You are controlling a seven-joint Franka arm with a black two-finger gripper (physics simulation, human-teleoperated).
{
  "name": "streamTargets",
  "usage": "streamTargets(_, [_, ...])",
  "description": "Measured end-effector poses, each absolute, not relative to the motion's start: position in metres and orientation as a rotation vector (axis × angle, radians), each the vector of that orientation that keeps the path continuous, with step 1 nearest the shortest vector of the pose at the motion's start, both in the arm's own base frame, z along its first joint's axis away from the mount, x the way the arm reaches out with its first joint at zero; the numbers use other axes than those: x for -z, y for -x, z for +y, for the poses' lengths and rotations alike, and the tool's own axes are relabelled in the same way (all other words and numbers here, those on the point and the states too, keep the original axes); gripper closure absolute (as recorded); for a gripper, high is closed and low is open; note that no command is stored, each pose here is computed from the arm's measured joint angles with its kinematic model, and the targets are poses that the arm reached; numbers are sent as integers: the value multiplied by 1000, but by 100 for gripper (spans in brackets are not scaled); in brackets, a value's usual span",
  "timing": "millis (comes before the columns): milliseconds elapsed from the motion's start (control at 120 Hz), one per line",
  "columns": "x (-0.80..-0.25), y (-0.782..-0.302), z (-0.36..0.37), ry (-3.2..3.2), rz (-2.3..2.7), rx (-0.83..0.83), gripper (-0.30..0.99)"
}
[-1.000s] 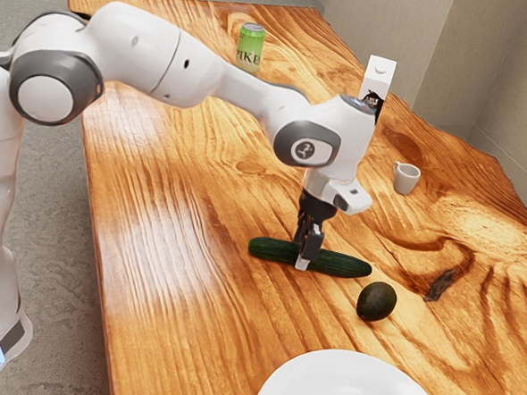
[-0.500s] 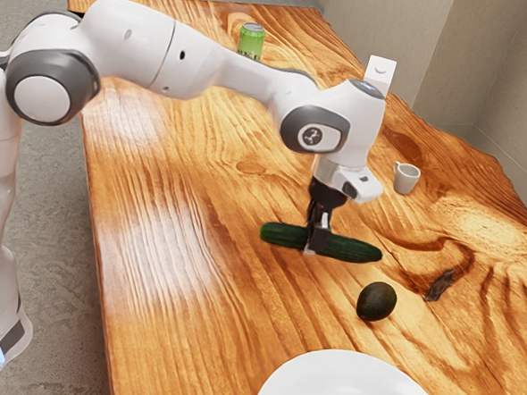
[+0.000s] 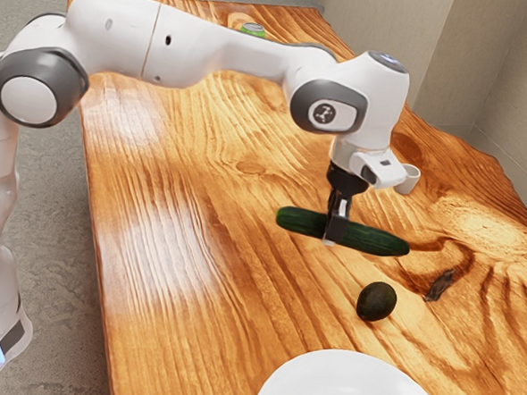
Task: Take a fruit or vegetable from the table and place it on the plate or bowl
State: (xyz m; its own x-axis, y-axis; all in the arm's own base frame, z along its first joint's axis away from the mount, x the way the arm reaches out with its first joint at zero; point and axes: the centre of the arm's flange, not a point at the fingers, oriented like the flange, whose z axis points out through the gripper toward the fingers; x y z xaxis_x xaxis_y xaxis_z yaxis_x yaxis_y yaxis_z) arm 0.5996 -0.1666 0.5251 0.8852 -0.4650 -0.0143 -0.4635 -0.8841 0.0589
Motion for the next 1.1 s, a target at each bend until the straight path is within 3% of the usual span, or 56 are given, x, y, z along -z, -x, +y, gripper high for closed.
streamTargets(425, [-548, -550, -297, -2936, -1021, -9, 46])
streamTargets(1100, [-537, -508, -388, -2863, -1137, 6, 46])
